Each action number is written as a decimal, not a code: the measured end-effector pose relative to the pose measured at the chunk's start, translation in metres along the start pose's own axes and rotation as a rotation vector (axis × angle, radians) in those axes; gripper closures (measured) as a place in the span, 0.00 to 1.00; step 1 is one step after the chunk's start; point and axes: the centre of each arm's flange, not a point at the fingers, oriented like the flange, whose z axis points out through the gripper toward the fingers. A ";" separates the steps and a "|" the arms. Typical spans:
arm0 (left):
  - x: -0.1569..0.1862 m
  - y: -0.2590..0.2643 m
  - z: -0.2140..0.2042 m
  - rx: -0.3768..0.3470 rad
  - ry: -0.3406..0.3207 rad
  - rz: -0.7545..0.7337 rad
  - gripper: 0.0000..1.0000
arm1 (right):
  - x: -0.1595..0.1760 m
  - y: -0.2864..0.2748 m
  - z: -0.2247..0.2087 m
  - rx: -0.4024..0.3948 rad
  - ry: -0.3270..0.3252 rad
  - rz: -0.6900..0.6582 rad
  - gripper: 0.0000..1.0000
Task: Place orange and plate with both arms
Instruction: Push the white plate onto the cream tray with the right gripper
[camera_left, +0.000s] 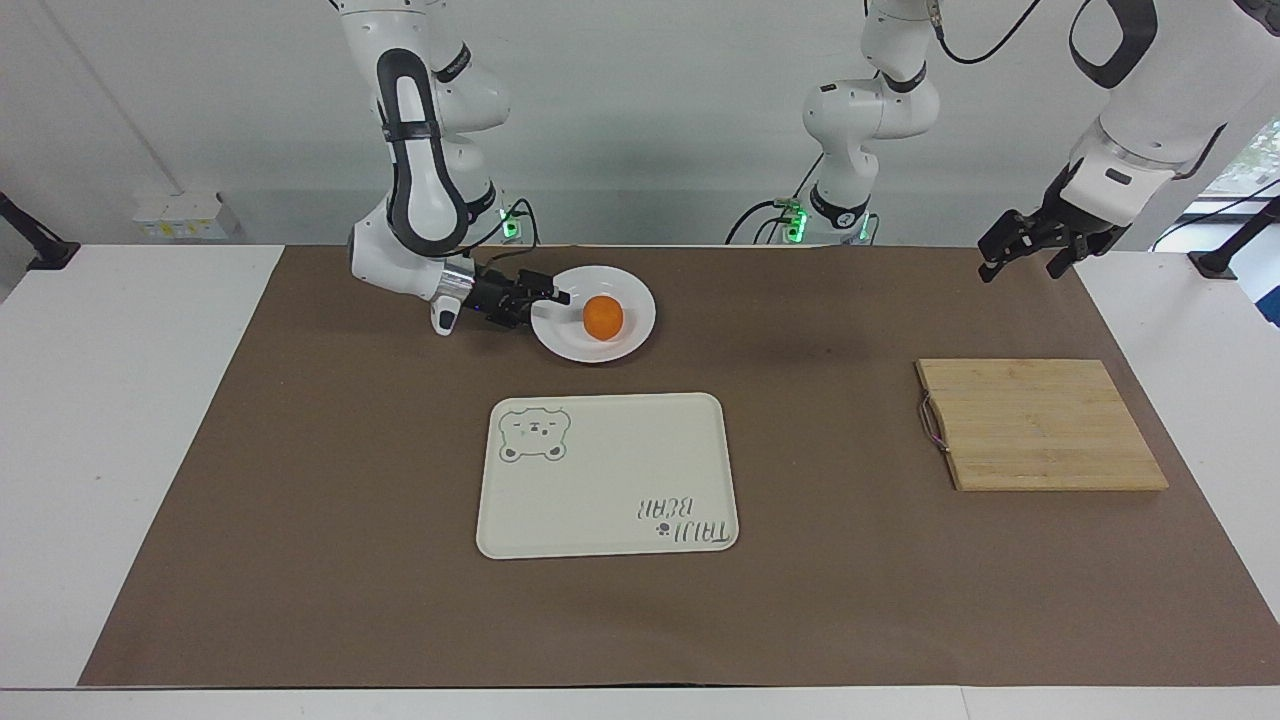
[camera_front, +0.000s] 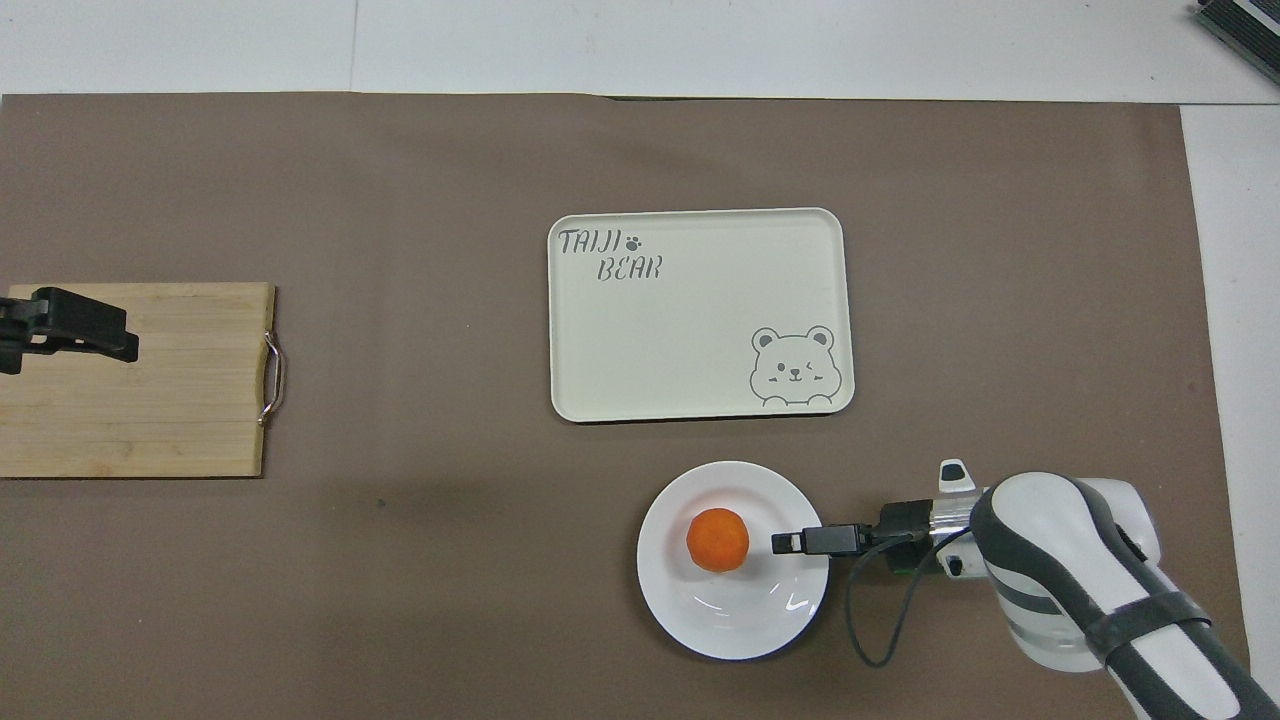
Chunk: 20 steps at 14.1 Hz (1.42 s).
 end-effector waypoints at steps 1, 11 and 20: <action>0.000 -0.001 0.000 0.000 0.000 -0.001 0.00 | 0.000 0.000 0.000 -0.001 0.001 0.001 0.21; 0.000 -0.004 0.000 0.000 -0.001 -0.008 0.00 | 0.006 -0.003 0.001 -0.021 0.013 -0.124 0.96; 0.000 -0.004 0.000 0.000 -0.001 -0.008 0.00 | 0.049 -0.072 -0.031 0.013 0.084 -0.214 0.96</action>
